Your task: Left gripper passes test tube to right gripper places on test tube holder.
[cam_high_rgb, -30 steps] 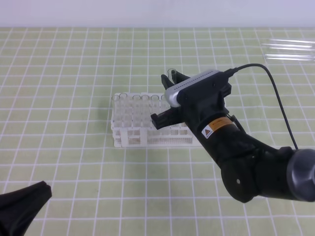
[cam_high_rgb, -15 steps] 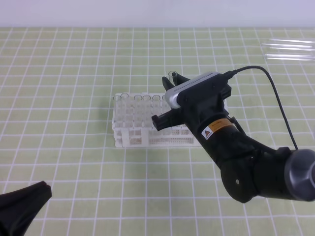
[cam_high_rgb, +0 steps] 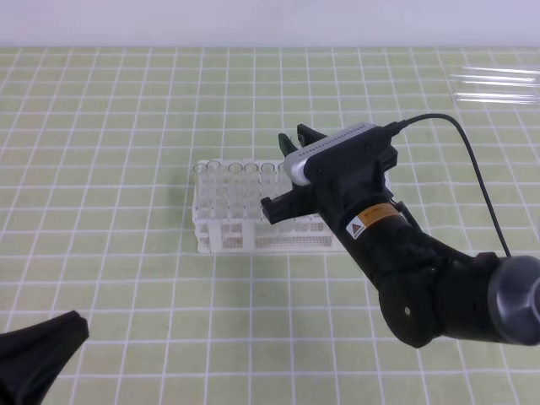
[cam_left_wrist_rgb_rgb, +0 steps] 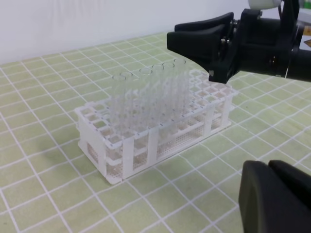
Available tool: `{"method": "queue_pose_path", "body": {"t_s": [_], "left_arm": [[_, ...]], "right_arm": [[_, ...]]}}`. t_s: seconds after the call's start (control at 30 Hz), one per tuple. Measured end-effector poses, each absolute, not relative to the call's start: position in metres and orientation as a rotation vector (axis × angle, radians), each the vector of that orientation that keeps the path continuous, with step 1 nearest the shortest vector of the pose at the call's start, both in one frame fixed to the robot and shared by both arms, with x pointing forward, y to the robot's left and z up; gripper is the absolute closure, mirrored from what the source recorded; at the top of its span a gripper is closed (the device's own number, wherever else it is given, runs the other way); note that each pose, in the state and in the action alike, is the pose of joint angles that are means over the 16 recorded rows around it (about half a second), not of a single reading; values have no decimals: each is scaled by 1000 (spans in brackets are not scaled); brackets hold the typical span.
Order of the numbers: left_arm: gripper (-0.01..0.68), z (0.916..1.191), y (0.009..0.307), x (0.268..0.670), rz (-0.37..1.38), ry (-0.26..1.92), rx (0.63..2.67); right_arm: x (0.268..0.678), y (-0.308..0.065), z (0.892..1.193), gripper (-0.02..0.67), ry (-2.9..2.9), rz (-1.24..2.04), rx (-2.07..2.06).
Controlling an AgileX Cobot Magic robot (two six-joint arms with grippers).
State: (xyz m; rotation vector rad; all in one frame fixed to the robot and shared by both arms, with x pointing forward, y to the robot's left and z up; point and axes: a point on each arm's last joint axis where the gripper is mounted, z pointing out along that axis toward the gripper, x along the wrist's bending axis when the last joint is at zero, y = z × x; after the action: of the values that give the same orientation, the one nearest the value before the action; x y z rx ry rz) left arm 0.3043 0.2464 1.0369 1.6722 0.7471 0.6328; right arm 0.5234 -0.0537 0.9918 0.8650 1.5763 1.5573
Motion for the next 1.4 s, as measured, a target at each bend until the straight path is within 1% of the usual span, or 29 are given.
{"method": "queue_pose_path", "body": {"t_s": [0.3, 0.5, 0.7, 0.93, 1.07, 1.27, 1.4], "left_arm": [[675, 1035, 247, 305, 636, 763, 1688], [675, 1034, 248, 304, 636, 771, 1693], [675, 1034, 248, 304, 635, 773, 1693], [675, 1034, 249, 304, 635, 775, 1694], [675, 1034, 249, 304, 635, 775, 1694], [675, 1034, 249, 304, 635, 776, 1694], [675, 1034, 249, 304, 635, 775, 1694]], "right_arm": [[523, -56, 990, 465, 1571, 1550, 886], [521, -59, 997, 447, 1542, 1567, 880], [518, -63, 1015, 429, 1479, 1604, 875], [509, -76, 1049, 422, 1428, 1605, 891], [499, -88, 1072, 452, 1444, 1573, 900], [473, -112, 1108, 537, 1514, 1527, 889], [454, -134, 1123, 598, 1542, 1488, 853]]}}
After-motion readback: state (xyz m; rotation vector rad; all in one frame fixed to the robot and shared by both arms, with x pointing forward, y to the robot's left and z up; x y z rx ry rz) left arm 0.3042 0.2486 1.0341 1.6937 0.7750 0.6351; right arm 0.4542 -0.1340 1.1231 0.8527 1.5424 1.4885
